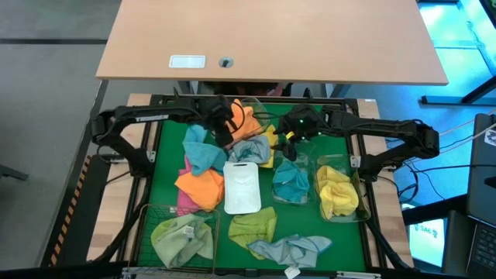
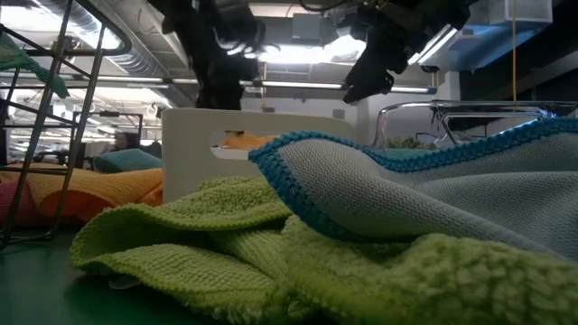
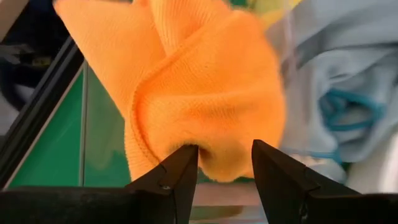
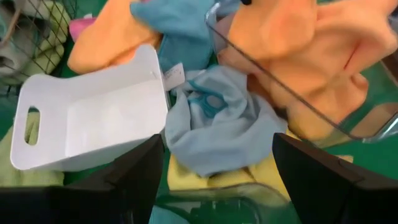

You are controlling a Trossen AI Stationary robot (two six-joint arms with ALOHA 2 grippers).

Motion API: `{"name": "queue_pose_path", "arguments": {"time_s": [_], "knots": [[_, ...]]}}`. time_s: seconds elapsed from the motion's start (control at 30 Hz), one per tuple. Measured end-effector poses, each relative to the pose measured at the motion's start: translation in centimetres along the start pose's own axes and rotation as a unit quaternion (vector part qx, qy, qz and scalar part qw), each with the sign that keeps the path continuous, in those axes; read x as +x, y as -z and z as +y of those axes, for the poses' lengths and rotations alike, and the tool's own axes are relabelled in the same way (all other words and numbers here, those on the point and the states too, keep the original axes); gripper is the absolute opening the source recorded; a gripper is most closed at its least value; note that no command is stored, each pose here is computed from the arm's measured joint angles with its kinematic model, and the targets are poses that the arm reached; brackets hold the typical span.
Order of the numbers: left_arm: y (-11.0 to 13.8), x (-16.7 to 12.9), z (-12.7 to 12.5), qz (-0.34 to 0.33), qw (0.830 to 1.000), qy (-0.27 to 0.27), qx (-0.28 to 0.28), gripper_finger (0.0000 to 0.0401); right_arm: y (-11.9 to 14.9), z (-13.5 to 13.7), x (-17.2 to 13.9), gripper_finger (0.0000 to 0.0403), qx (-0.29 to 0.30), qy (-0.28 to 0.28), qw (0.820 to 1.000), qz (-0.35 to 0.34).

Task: Sort microfiber towel by color & place in baskets
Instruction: Put the orange microfiber towel into the top transparent bin, then put the light blue microfiber towel into the middle transparent bin

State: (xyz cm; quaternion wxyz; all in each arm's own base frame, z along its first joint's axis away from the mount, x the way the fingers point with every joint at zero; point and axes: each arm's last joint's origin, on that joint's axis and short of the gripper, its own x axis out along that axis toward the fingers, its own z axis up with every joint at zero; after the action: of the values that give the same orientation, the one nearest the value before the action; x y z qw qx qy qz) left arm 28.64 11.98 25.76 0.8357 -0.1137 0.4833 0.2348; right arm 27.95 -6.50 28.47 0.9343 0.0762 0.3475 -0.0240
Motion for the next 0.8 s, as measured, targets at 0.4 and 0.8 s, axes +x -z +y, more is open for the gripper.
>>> {"name": "queue_pose_path", "arguments": {"time_s": [0.4, 0.8], "knots": [[0.3, -4.4, -0.2, -0.053, 0.995, 0.082, 0.002, 0.0144, -0.3, 1.4, 2.3, 0.0298, -0.027, 0.021, 0.999, -0.012], [0.5, -6.3, 0.0, -0.082, 0.993, 0.085, 0.002, 0.0144, 1.9, 2.7, 7.4, 0.0298, -0.067, 0.100, 0.990, 0.072]]}}
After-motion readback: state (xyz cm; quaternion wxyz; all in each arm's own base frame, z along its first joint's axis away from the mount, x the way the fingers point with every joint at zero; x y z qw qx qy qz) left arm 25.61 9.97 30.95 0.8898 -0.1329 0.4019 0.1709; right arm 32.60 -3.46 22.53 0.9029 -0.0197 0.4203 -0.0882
